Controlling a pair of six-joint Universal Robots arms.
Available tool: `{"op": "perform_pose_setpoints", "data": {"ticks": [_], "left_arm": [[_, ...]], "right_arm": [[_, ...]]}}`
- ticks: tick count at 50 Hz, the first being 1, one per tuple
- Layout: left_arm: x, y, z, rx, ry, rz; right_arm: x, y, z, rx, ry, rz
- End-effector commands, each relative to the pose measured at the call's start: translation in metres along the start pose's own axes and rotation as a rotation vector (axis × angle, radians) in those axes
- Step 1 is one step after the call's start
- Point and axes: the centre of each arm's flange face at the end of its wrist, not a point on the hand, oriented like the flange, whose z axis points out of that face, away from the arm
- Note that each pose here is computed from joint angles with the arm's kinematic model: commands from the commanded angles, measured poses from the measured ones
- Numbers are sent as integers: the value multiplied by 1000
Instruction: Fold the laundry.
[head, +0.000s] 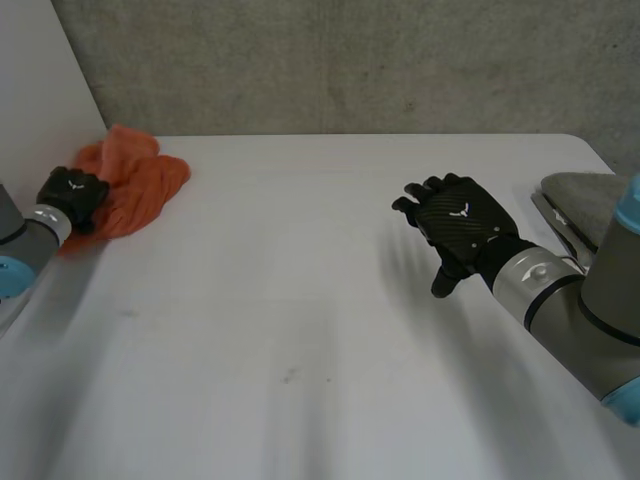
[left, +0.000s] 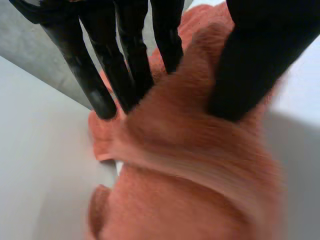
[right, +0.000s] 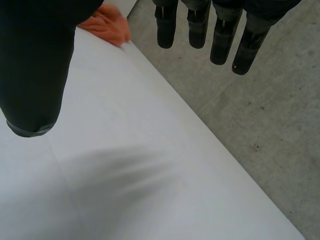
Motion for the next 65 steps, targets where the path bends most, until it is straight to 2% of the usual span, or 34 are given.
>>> {"op": "perform_pose_setpoints", "data": {"ticks": [1,3,7,8,10,11,14,15,18,19,23,27,29,33,37,40,43,44,48,50,53,55,60,65], "left_arm": [[3,-37,-9,-13,-104,23],[2,-56,-19,7,-133,18],[12,-105,-53,107,-107,-28],[19,-133,-75,164,-76,-88],[29,-160,-100,221,-27,-162],[44,-183,-128,268,47,-238],[66,-205,-165,312,162,-332],[83,-216,-193,329,256,-385],[107,-228,-238,343,401,-452],[123,-233,-264,351,498,-483],[164,-229,-309,319,696,-517],[182,-232,-329,334,766,-495],[181,-235,-329,349,757,-493],[159,-244,-302,380,619,-516],[116,-231,-259,337,397,-534],[105,-223,-245,325,344,-515],[102,-208,-226,286,305,-440],[103,-204,-222,274,301,-413],[121,-178,-203,199,319,-252],[128,-164,-196,161,326,-137],[132,-140,-185,91,337,-39],[138,-129,-183,54,356,-20],[143,-124,-194,-11,409,-91],[145,-143,-228,-16,460,-316]], "right_arm": [[5,5,-2,-17,15,7],[9,5,-3,-18,27,8],[22,3,-4,-14,65,8],[26,4,-4,-16,79,10],[40,3,-4,-19,133,10],[44,3,-5,-21,148,11],[56,1,-7,-28,210,11],[57,0,-8,-31,219,13],[61,1,-8,-40,245,13],[62,1,-8,-41,248,13],[63,3,-9,-48,253,16],[62,4,-9,-54,250,18],[62,5,-9,-57,248,21],[59,5,-9,-58,237,21],[56,6,-11,-72,219,24],[45,8,-15,-108,165,33],[28,7,-21,-142,78,53],[12,4,-26,-157,-4,67],[-19,-3,-41,-199,-163,96],[-25,-5,-47,-210,-193,110],[-40,-4,-55,-222,-238,115],[-55,-3,-59,-214,-276,104],[-73,1,-63,-166,-296,62],[-73,8,-58,-140,-246,31]]}}
